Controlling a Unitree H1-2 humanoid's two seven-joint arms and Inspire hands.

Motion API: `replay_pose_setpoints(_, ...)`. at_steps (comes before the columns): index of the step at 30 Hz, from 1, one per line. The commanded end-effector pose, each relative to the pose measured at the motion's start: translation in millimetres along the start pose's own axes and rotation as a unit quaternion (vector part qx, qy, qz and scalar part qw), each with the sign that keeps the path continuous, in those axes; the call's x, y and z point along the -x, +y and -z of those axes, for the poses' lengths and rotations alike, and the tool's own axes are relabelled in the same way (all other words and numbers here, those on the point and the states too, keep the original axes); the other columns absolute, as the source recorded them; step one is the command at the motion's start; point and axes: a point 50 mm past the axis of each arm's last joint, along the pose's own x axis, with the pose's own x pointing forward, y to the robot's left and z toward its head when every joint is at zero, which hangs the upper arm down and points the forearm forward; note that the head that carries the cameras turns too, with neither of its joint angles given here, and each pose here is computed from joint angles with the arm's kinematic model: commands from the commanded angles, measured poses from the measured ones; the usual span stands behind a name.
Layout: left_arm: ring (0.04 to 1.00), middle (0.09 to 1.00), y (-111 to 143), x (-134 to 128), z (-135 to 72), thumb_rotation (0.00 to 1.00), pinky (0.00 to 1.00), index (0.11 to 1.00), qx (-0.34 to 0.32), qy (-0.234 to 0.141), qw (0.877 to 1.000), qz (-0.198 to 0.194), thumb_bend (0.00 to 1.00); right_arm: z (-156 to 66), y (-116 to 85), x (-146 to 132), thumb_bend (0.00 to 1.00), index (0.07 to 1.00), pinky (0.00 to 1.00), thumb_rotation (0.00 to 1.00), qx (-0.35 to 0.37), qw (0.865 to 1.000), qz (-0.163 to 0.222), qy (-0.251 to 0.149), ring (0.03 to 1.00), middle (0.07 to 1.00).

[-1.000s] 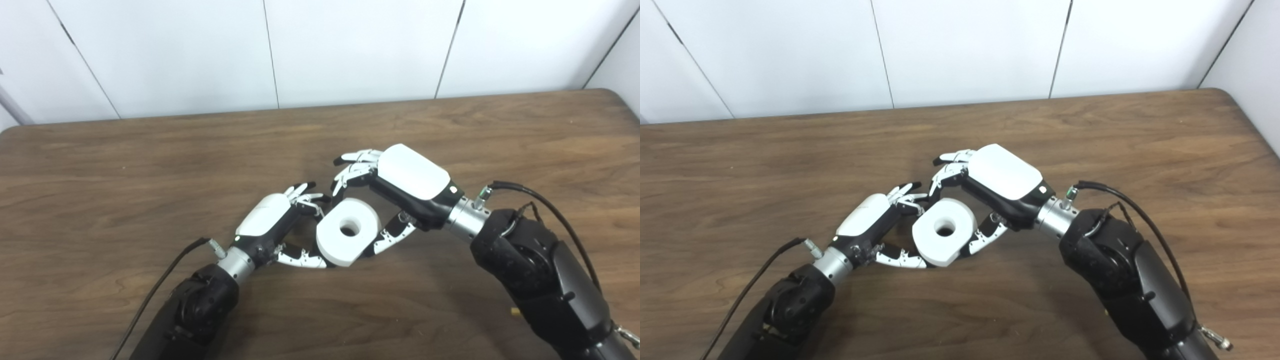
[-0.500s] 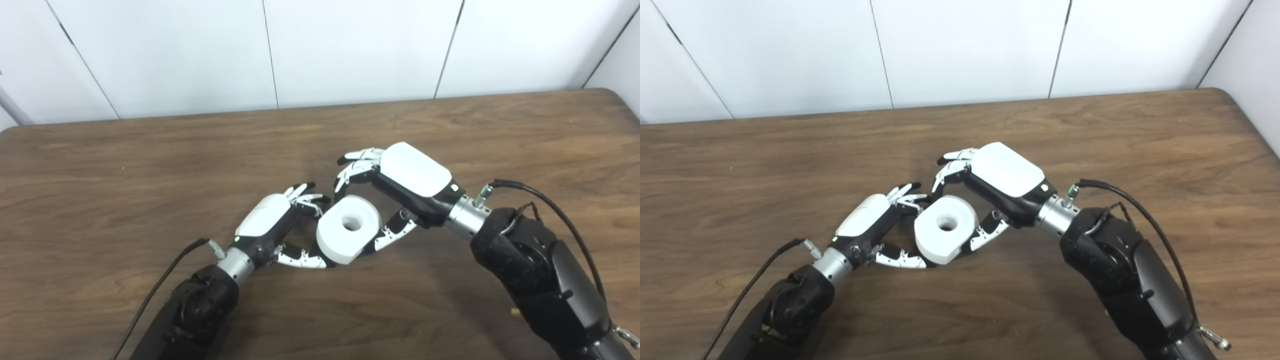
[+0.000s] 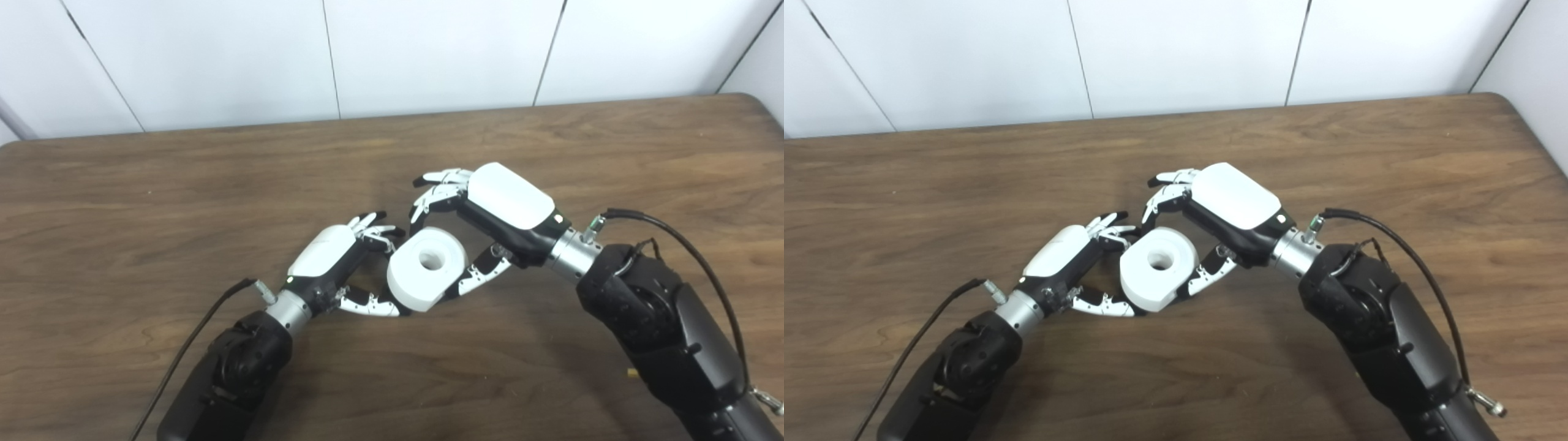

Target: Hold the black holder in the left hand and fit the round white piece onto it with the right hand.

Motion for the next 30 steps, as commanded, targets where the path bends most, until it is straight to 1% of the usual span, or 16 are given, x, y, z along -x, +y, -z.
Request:
replay_pose_setpoints(1, 1.0, 0.867, -1, -2, -7, 0.05, 1.0, 0.482, 0.0, -0.009, 1.0, 0.009, 0.52, -3, -3, 0, 0.52, 0.479, 0.85, 0.13, 0.012, 1.0, -0.019, -0.01, 0.863, 0.702)
replay_pose_setpoints(9, 1.0, 0.868, -2, -3, -11, 0.05, 1.0, 0.482, 0.006, -0.011, 1.0, 0.01, 0.52, -7, -7, -2, 0.52, 0.478, 0.84, 0.13, 0.018, 0.998, -0.052, 0.003, 0.859, 0.71)
replay_pose_setpoints(17, 1.0, 0.868, -4, -5, -15, 0.05, 1.0, 0.482, 0.005, -0.011, 1.0, 0.015, 0.52, -10, -14, -3, 0.52, 0.478, 0.85, 0.13, 0.019, 0.997, -0.08, 0.001, 0.852, 0.702)
replay_pose_setpoints(23, 1.0, 0.867, -6, -7, -17, 0.05, 1.0, 0.482, 0.006, -0.011, 1.0, 0.014, 0.52, -9, -21, -6, 0.52, 0.478, 0.83, 0.13, 0.023, 0.995, -0.093, -0.003, 0.85, 0.689)
replay_pose_setpoints(30, 1.0, 0.867, -6, -6, -17, 0.05, 1.0, 0.482, 0.007, -0.008, 1.0, 0.011, 0.52, -10, -22, -6, 0.52, 0.478, 0.8, 0.13, 0.032, 0.994, -0.102, 0.005, 0.832, 0.7)
